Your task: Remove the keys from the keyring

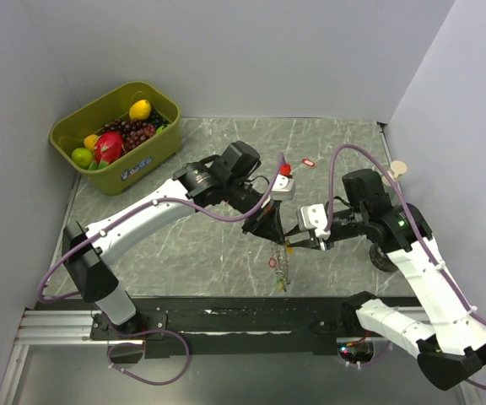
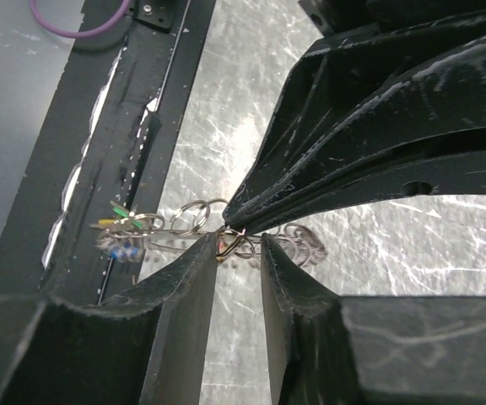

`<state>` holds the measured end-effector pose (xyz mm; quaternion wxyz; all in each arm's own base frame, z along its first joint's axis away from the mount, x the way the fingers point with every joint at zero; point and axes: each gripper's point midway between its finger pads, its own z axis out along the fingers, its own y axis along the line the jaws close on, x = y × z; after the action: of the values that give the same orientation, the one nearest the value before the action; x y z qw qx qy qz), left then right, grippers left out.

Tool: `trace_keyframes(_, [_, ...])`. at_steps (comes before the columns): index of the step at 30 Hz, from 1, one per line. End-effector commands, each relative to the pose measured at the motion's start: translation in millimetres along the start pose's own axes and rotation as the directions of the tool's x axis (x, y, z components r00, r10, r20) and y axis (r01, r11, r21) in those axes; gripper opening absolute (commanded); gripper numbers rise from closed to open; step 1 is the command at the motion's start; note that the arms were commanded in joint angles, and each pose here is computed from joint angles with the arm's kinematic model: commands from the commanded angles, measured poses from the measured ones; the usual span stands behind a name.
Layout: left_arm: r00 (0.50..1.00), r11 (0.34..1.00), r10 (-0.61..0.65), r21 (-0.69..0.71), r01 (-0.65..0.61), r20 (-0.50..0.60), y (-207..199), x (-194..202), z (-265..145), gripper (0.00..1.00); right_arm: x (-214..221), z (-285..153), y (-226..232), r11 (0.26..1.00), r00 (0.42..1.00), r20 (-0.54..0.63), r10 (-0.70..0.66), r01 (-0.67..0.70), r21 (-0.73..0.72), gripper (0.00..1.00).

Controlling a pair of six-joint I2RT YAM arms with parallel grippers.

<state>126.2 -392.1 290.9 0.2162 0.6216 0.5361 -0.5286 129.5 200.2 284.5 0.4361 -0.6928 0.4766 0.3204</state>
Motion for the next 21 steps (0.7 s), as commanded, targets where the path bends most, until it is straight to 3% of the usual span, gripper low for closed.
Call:
trace_keyframes(1, [0.992, 0.994, 0.105, 0.029, -0.107, 0.071, -16, -32, -10, 0.01, -2, 3, 1, 1.000, 1.000, 0.016, -0.010, 0.010, -0.011, 0.34])
trace_keyframes(21, [0.991, 0.993, 0.113, 0.027, -0.115, 0.076, -19, -33, -12, 0.01, 3, -6, 4, 1.000, 0.999, -0.052, -0.013, 0.013, 0.002, 0.43])
